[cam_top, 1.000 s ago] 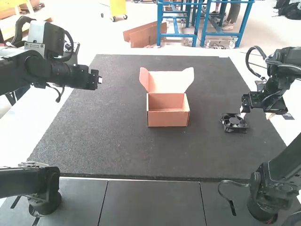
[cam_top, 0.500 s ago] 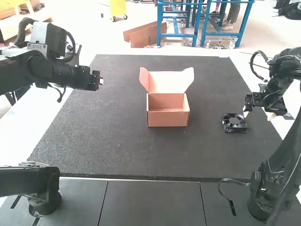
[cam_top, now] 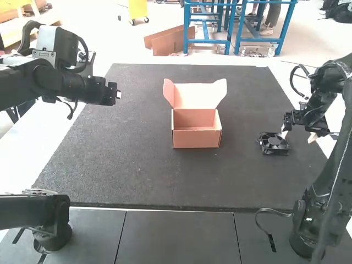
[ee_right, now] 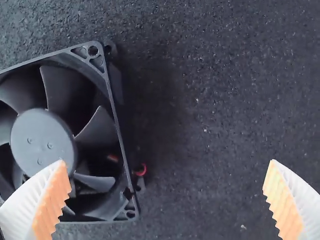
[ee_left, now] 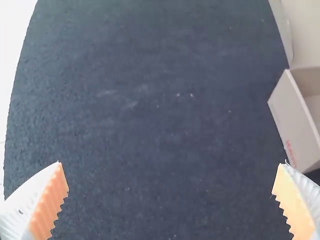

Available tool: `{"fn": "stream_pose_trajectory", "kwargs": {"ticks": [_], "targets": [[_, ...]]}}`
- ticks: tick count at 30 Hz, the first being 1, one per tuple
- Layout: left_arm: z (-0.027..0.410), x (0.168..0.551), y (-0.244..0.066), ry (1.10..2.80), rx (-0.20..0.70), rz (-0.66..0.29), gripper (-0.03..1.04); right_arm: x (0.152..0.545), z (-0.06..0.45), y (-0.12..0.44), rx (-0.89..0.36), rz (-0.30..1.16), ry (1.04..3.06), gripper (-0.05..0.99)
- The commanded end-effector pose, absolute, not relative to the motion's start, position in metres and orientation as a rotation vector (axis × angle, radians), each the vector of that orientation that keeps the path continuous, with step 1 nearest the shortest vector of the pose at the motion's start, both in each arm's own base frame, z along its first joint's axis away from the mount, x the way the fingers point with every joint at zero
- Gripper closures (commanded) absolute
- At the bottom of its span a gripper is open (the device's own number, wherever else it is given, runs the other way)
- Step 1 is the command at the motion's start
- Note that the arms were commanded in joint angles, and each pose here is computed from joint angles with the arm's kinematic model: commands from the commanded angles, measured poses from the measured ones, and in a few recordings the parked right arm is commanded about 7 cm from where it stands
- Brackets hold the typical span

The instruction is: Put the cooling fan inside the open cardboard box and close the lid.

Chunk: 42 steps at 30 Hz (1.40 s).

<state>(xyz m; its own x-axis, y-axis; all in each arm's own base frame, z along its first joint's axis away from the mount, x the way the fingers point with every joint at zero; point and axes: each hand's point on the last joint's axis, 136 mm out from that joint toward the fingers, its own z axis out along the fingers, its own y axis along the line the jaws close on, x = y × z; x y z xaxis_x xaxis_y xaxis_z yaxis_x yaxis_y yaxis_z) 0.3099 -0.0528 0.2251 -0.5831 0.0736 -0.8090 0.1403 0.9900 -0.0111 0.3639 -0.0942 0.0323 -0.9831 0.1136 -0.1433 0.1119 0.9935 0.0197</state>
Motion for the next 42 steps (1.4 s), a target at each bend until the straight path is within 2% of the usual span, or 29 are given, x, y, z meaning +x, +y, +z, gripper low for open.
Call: {"fn": "stream_pose_trajectory", "kwargs": {"ticks": [1,31,33,35,42], "targets": [[0.247,0.317,-0.056,2.146,0.161,-0.101,0.04,0.373,0.036,-0.099,0.213,0.03,2.971,0.05],[0.252,0.316,-0.055,2.143,0.159,-0.101,0.04,0.361,0.0,-0.112,0.223,-0.099,3.09,0.07],[0.251,0.316,-0.055,2.146,0.161,-0.099,0.04,0.359,-0.001,-0.112,0.226,-0.106,3.098,0.15],[0.251,0.316,-0.055,2.146,0.161,-0.099,0.04,0.359,-0.002,-0.113,0.259,-0.103,3.095,0.3],[0.257,0.316,-0.055,2.14,0.16,-0.1,0.04,0.352,-0.01,-0.099,0.277,-0.005,3.112,0.91]]}}
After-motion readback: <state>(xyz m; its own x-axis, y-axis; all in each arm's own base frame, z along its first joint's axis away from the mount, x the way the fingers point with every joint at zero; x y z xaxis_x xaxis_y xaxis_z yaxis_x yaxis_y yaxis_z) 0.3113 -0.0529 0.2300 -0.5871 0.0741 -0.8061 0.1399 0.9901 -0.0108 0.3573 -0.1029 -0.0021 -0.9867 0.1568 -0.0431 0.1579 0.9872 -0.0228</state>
